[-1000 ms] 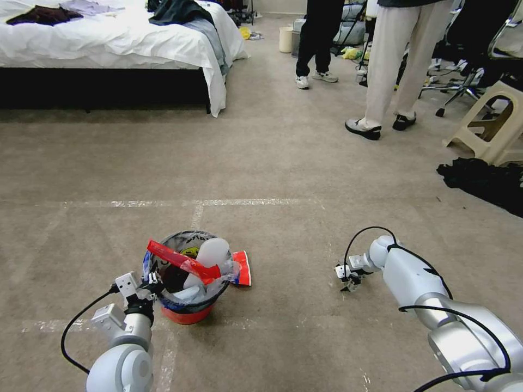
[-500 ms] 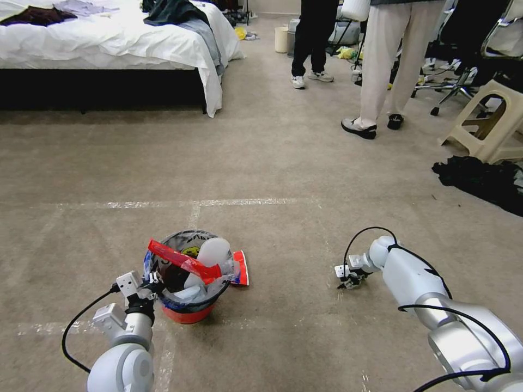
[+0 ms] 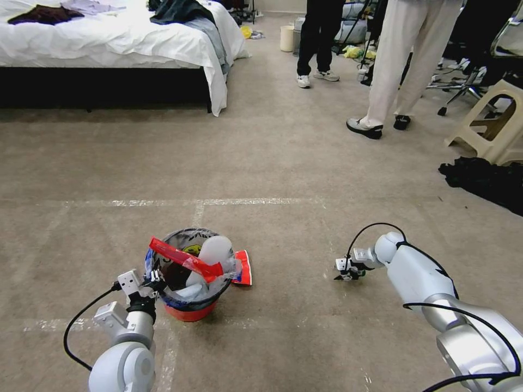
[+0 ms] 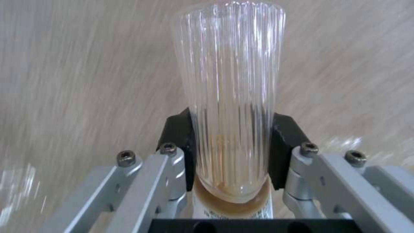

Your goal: Pick up the trash bin and place the garbage on the floor into it.

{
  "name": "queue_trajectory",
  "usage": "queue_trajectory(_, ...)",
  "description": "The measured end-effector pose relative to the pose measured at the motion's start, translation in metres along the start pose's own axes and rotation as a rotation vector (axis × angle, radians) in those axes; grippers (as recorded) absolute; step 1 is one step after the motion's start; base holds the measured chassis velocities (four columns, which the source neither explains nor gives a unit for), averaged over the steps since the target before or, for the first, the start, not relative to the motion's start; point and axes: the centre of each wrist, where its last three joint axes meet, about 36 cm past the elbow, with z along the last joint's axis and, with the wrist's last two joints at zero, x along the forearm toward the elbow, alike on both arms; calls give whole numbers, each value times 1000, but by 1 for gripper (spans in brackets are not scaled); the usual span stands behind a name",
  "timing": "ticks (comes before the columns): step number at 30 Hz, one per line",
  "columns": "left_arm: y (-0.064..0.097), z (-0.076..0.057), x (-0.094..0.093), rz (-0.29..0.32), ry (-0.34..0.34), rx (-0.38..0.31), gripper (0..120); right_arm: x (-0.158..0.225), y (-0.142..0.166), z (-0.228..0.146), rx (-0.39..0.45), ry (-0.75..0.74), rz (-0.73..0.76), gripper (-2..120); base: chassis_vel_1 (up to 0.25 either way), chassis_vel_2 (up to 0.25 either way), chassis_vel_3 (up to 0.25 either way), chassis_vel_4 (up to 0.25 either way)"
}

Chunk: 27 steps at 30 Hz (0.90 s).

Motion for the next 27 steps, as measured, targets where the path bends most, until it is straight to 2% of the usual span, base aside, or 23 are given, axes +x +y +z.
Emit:
queue_trajectory(1, 1, -1, 0, 0, 0, -2, 4, 2, -3, -4, -32, -72, 43, 30, 0, 0, 0, 0)
queue_trajectory(2, 1, -1, 0, 0, 0, -2, 4, 2, -3, -4, -32, -72, 43, 30, 0, 0, 0, 0)
queue_trajectory(3, 1, -1, 0, 1, -1, -3, 4, 3, -6, -10, -75, -177, 105, 30, 0, 0, 0, 0)
queue_trajectory(4, 1, -1, 0, 1, -1, -3, 4, 3, -6, -10, -75, -177, 105, 30, 0, 0, 0, 0)
queue_trajectory(7, 2, -3, 0, 3, 1, -7, 4, 4, -10, -31, -194, -449, 280, 30, 0, 0, 0, 0)
queue_trajectory(8, 2, -3, 0, 3, 1, -7, 4, 4, -10, -31, -194, -449, 280, 30, 0, 0, 0, 0)
queue_trajectory(10, -1, -7, 1, 11, 10, 1, 4, 3, -12, -55, -262, -631, 395, 30, 0, 0, 0, 0)
queue_trajectory(11, -1, -7, 1, 11, 10, 1, 4, 3, -12, -55, -262, -631, 395, 30, 0, 0, 0, 0)
queue_trajectory(13, -2, -8, 1, 9, 13, 6, 4, 4, -15, -82, -323, -790, 474, 30, 0, 0, 0, 0)
queue_trajectory(14, -2, -8, 1, 9, 13, 6, 4, 4, -15, -82, -323, -790, 474, 30, 0, 0, 0, 0)
queue_trajectory(15, -3, -9, 0, 5, 12, 7, 4, 6, -19, -102, -348, -883, 505, 30, 0, 0, 0, 0)
queue_trajectory(16, -3, -9, 0, 1, 13, 8, 4, 6, -21, -114, -357, -933, 516, 30, 0, 0, 0, 0)
queue_trajectory(17, -4, -7, 0, -5, 30, 14, 4, 12, -31, -161, -357, -1079, 521, 30, 0, 0, 0, 0)
queue_trajectory(18, -4, -7, 0, -5, 30, 14, 4, 12, -31, -161, -357, -1079, 521, 30, 0, 0, 0, 0)
queue_trajectory(21, -8, -5, 1, 1, 58, 35, 4, 28, -39, -240, -319, -1275, 435, 30, 0, 0, 0, 0)
queue_trajectory(22, -8, -5, 1, 1, 58, 35, 4, 28, -39, -240, -319, -1275, 435, 30, 0, 0, 0, 0)
queue_trajectory(24, -9, -6, 2, 2, 62, 45, 4, 37, -33, -283, -286, -1364, 346, 30, 0, 0, 0, 0)
queue_trajectory(27, -9, -6, 2, 1, 62, 46, 4, 42, -23, -305, -266, -1395, 278, 30, 0, 0, 0, 0)
